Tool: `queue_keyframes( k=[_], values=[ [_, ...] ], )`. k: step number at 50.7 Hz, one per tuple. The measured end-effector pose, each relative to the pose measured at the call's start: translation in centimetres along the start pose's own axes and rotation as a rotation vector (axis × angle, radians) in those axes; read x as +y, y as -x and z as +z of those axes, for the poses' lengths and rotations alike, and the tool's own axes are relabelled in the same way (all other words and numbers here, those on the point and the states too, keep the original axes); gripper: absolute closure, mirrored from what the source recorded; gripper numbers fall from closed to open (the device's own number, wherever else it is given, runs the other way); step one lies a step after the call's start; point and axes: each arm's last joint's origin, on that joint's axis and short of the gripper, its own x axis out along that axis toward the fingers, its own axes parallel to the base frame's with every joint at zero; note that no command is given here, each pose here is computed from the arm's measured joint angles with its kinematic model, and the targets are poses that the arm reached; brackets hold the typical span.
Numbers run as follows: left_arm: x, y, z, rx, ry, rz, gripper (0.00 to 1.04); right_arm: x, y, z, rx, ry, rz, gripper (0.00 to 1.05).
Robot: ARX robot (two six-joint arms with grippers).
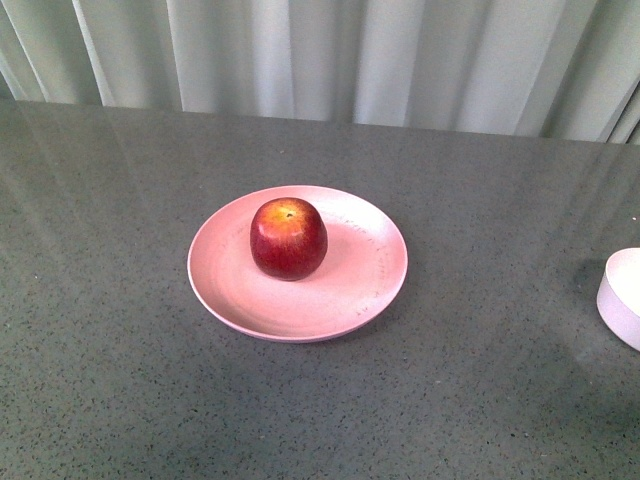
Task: Move apple from plate to bowl
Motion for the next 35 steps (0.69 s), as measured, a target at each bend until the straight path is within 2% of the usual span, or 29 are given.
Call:
queue_keyframes(
  k=[12, 14, 16, 20, 23, 30, 35],
  values=[
    [0.0, 0.0, 0.0, 0.0, 0.0, 0.0, 0.09, 0.0, 0.0, 0.0, 0.007, -0.001, 0.005, 0.09],
    [0.0, 0.0, 0.0, 0.0, 0.0, 0.001, 0.09, 0.0, 0.0, -0.1, 0.078, -0.016, 0.027, 0.09],
    [0.0, 0.0, 0.0, 0.0, 0.0, 0.001, 0.09, 0.1, -0.1, -0.3, 0.214, -0.036, 0.034, 0.09],
    [0.0, 0.0, 0.0, 0.0, 0.0, 0.0, 0.09, -0.1, -0.7, -0.8, 0.36, -0.047, 0.029, 0.09],
    [0.0, 0.0, 0.0, 0.0, 0.0, 0.0, 0.09, -0.4, -1.3, -0.6, 0.376, -0.05, 0.02, 0.09],
    [0.0, 0.0, 0.0, 0.0, 0.0, 0.0, 0.09, -3.0, -5.3, 2.3, 0.298, -0.004, -0.044, 0.09],
    [0.0, 0.0, 0.0, 0.0, 0.0, 0.001, 0.09, -5.0, -8.7, 2.2, 0.329, 0.014, -0.067, 0.09]
  ],
)
